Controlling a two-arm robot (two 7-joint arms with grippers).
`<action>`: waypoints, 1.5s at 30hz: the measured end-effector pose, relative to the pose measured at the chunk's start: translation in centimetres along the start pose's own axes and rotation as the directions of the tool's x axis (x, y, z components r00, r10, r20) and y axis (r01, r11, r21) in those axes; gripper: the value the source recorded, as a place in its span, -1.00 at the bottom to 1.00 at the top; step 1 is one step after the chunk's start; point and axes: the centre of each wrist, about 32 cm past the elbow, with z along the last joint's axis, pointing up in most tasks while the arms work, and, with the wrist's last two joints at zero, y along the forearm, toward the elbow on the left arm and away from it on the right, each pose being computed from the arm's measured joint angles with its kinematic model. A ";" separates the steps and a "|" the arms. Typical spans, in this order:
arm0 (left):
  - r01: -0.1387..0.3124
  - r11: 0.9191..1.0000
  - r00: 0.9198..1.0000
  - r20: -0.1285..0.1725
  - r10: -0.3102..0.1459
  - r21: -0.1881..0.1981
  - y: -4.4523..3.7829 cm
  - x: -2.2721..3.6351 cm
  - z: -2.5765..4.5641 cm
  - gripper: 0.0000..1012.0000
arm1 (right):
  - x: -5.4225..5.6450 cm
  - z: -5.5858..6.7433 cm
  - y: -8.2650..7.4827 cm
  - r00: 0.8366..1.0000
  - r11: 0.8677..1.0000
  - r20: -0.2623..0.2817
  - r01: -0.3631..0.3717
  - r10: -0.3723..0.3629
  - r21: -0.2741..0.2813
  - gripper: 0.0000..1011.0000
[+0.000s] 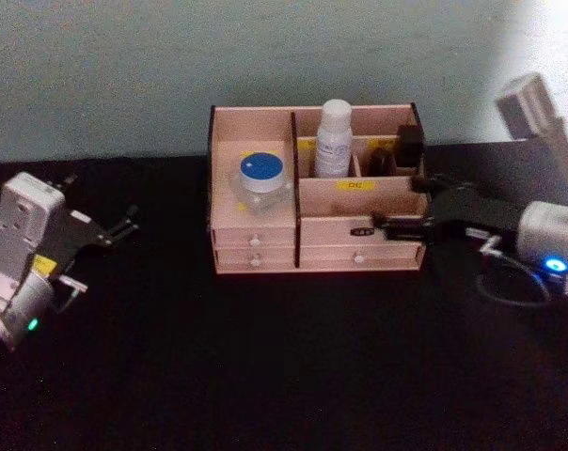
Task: Pick up the facial cleanser and watermelon frost from the table and place them into the tiered storage box.
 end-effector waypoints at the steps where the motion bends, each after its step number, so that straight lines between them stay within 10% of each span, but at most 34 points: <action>1: 0.000 1.000 1.000 0.000 0.000 0.000 0.00 0.00 0.00 0.98 | 0.0 -0.2 -0.4 1.000 1.000 -0.005 0.025 -0.025 -0.001 0.98; 12: 0.000 1.000 1.000 0.000 0.000 0.000 0.00 0.00 0.00 0.98 | -0.6 -2.3 -3.8 0.939 0.939 0.004 0.344 -0.345 0.018 0.98; 25: 0.000 1.000 1.000 0.000 0.000 0.000 0.00 0.00 0.00 0.98 | -1.7 -5.5 -2.8 0.820 0.819 0.059 0.572 -0.569 -0.051 0.98; 45: 0.000 1.000 1.000 0.000 0.000 0.000 0.00 0.00 0.00 0.98 | -2.2 -7.9 -1.3 0.803 0.797 0.053 0.596 -0.593 -0.098 0.98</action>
